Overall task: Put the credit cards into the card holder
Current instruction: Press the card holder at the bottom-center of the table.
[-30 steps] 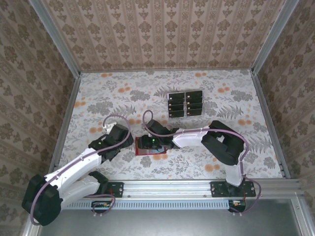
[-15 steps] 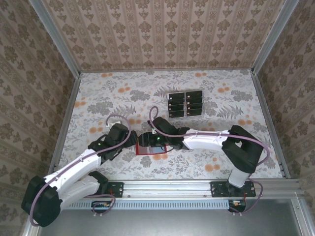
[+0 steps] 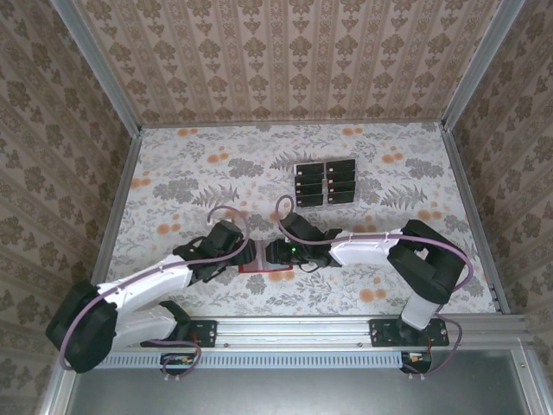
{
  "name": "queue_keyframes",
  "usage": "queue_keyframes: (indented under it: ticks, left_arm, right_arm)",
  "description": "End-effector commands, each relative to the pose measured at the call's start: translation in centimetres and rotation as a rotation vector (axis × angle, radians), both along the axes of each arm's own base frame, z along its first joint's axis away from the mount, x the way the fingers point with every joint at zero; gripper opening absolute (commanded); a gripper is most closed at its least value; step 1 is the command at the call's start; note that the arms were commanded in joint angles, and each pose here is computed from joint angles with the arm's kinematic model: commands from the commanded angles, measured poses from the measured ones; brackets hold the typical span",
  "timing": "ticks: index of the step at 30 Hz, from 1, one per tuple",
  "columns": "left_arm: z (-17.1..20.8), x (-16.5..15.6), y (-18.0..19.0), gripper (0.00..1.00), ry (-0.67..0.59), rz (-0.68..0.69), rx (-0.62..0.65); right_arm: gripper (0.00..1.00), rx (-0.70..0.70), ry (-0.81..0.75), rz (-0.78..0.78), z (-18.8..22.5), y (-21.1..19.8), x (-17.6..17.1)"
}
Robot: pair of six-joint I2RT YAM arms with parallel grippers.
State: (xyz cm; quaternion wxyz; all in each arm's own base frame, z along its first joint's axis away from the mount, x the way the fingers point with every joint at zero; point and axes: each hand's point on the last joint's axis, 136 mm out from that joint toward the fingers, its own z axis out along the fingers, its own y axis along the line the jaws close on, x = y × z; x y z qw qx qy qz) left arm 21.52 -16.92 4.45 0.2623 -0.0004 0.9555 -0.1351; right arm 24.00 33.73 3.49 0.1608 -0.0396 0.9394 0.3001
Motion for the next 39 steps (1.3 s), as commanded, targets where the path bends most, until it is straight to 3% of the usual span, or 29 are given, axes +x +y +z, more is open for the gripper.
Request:
queue_keyframes:
  ticks: [1,10,20,24,29,33,39]
  left_arm:
    - [-1.1,-0.2,0.0,0.83,0.016,-0.026,0.052]
    - [-3.3,-0.9,3.5,0.82,0.071,0.067,0.222]
    - [-3.7,-0.6,4.2,0.82,0.069,0.092,0.221]
    - [-3.3,0.1,3.6,0.82,0.05,0.077,0.209]
    - [-2.2,0.9,2.5,0.83,0.029,0.047,0.184]
    - [-0.6,1.7,1.4,0.85,0.009,0.022,0.136]
    - [1.6,3.0,1.3,0.88,-0.021,0.044,0.068]
  right_arm:
    - [0.43,-0.038,0.001,-0.032,-1.5,-1.1,0.2]
    - [0.42,-0.077,0.032,-0.096,-3.5,-3.0,-0.2]
    - [0.43,-0.059,0.041,-0.118,-3.0,-3.0,-0.2]
    - [0.47,0.012,-0.017,-0.049,0.3,-1.0,0.7]
    - [0.52,0.085,-0.164,0.053,8.3,0.0,2.8]
    - [0.55,0.029,-0.263,0.049,13.2,-2.8,5.2]
    - [0.56,-0.139,-0.351,-0.01,15.4,-9.6,9.4]
